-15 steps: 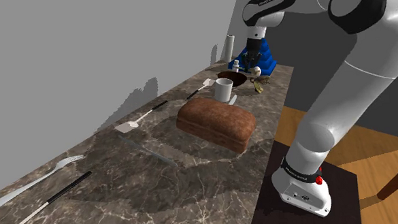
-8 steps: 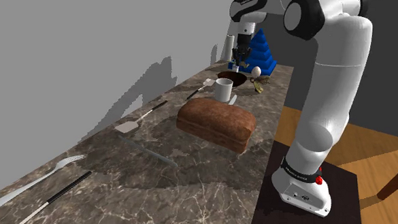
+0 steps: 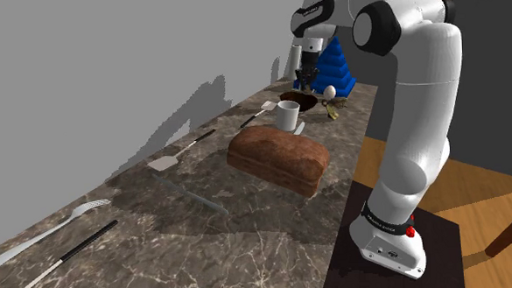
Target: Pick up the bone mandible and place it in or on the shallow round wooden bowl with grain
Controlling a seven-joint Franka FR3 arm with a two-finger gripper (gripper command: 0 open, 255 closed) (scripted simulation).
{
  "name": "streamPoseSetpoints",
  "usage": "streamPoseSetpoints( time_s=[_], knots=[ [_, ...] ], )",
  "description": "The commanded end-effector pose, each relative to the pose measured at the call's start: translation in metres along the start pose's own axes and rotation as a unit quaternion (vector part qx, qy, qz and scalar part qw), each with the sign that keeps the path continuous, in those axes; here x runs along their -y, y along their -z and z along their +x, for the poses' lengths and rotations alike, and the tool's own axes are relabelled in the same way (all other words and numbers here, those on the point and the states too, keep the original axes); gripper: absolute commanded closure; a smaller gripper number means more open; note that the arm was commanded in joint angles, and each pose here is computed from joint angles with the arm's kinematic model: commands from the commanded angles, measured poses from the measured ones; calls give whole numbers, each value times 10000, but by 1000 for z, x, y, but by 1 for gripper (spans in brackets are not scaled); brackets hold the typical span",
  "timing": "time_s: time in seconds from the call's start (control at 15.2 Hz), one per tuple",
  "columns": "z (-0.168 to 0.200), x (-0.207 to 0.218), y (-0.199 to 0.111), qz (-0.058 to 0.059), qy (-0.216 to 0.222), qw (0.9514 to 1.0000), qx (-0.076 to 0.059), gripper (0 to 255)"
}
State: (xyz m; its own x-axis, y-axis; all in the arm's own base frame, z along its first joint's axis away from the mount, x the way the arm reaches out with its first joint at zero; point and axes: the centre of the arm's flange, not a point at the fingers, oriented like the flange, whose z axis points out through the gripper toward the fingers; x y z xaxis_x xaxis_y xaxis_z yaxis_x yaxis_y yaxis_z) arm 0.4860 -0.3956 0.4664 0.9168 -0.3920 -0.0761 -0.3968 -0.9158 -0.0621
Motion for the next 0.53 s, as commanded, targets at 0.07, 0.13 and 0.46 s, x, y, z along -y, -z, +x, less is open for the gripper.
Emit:
streamPoseSetpoints(
  time_s=[0.07, 0.13, 0.46],
  knots=[
    [1, -1, -16, -1, 0, 10000, -3, 255],
    [2, -1, -21, -1, 0, 10000, -3, 255],
    [-39, 86, -39, -2136, -68, 9722, -955, 0]
  ],
)
